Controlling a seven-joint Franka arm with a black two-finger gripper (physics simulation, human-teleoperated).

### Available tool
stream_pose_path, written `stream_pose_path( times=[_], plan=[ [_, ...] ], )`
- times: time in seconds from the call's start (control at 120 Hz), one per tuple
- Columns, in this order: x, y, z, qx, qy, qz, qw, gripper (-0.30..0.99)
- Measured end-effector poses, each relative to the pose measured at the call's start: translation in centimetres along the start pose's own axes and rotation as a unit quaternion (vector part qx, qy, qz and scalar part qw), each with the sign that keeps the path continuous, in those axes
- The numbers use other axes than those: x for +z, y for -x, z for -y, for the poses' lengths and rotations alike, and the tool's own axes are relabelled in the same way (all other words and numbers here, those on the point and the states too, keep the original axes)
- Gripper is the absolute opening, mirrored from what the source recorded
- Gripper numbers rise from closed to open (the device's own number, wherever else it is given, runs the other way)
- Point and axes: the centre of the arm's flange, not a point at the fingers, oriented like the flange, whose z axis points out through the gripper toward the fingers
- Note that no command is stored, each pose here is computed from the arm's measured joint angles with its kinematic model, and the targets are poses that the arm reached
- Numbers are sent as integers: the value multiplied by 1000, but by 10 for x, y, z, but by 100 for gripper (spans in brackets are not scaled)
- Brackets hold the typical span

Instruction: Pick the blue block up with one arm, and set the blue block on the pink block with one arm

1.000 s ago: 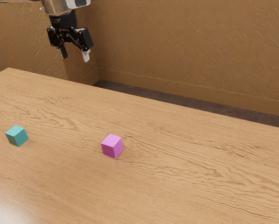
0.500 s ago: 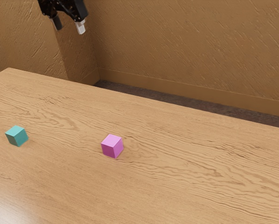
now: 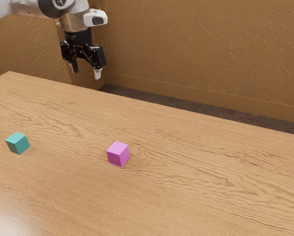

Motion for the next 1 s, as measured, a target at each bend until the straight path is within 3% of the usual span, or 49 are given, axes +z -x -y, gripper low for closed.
stream_pose_path(
  times=[0.258,0.467,1.0],
  plan=[
    [109,-34,17,-17,-4,22,1000,69],
    [152,-48,30,-13,-2,11,1000,69],
    [195,42,199,-79,-5,16,997,69]
  ],
)
